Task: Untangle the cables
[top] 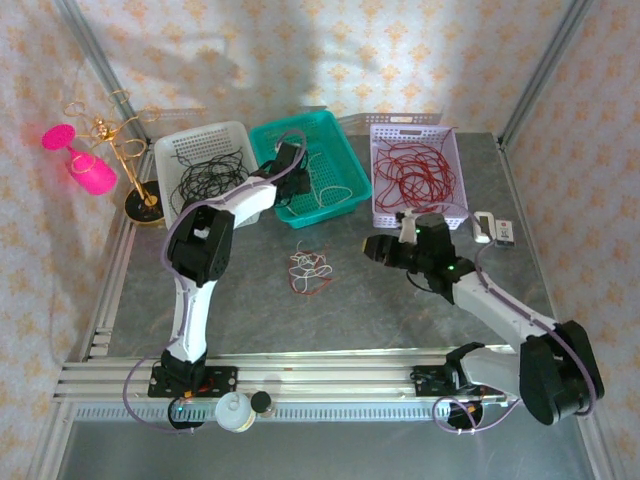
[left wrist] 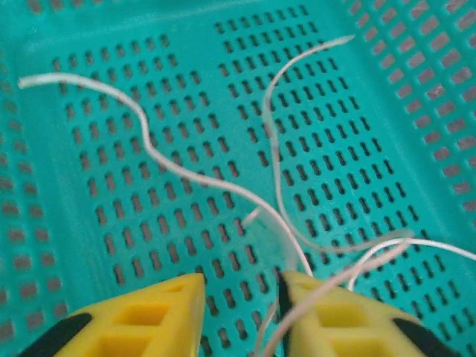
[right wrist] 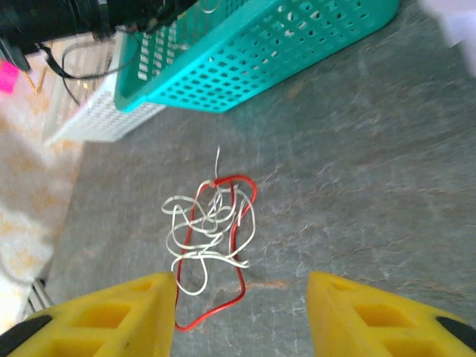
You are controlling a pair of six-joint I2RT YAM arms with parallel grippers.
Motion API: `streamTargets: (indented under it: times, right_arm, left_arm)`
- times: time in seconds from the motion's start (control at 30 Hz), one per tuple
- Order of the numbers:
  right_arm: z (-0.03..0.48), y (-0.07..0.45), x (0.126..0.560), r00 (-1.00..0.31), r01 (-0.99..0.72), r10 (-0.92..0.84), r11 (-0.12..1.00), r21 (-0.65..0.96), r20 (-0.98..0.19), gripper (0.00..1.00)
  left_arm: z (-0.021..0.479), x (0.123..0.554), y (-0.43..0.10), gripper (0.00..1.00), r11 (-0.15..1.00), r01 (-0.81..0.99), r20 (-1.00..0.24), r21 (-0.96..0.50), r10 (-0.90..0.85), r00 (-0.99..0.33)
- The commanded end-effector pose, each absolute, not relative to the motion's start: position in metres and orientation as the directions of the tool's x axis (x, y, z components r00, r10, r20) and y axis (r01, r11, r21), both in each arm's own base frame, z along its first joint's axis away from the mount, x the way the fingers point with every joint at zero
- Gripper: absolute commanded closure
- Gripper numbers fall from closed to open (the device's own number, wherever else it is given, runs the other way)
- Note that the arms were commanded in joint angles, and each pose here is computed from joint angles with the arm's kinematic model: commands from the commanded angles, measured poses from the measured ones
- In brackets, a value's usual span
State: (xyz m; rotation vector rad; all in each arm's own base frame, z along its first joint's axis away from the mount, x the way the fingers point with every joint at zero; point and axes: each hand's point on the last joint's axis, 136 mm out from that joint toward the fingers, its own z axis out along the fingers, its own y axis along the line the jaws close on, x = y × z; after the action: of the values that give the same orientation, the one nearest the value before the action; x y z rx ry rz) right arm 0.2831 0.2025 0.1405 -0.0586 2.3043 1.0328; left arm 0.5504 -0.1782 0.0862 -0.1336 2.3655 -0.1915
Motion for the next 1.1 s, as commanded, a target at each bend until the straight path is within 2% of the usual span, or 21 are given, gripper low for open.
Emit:
streamTargets:
  times: [0.0,0.3,0.43,0.6,0.8,0.97,1.07]
  right_arm:
    - [0.144,0.214,0.295,-0.766,-0.362,0.13,0.722,0.589,-0.63,0.5]
    - [0.135,0.241,0.315,-0.726,-0.452,-0.004,0.757,0.473,-0.687,0.5]
    - [0.137,0.257,0.322,-0.694,-0.489,-0.012,0.741,0.46,-0.72,0.5]
    - [0.134,0.278,0.33,-0.65,-0.532,-0.027,0.729,0.43,-0.759,0.48]
    - [0.116,0.303,0.342,-0.615,-0.568,-0.091,0.74,0.36,-0.783,0.47]
    - [0.098,0.307,0.358,-0.58,-0.556,-0.13,0.784,0.274,-0.804,0.49]
    - [0.092,0.3,0.368,-0.553,-0.532,-0.151,0.821,0.208,-0.82,0.54]
  left_arm:
    - [0.172,0.55,-0.183,0.59,0.965,0.001,-0.788,-0.262,-0.213,-0.578]
    - [0.246,0.482,-0.172,0.45,0.967,0.041,-0.853,-0.252,-0.202,-0.481]
    - [0.268,0.449,-0.164,0.44,0.966,0.047,-0.868,-0.254,-0.206,-0.452]
    - [0.256,0.398,-0.152,0.45,0.954,0.05,-0.859,-0.297,-0.244,-0.451]
    - [0.215,0.345,-0.149,0.46,0.94,0.071,-0.808,-0.335,-0.248,-0.534]
    - [0.203,0.324,-0.145,0.46,0.926,0.07,-0.788,-0.372,-0.275,-0.551]
    - [0.206,0.319,-0.14,0.46,0.928,0.066,-0.792,-0.368,-0.275,-0.545]
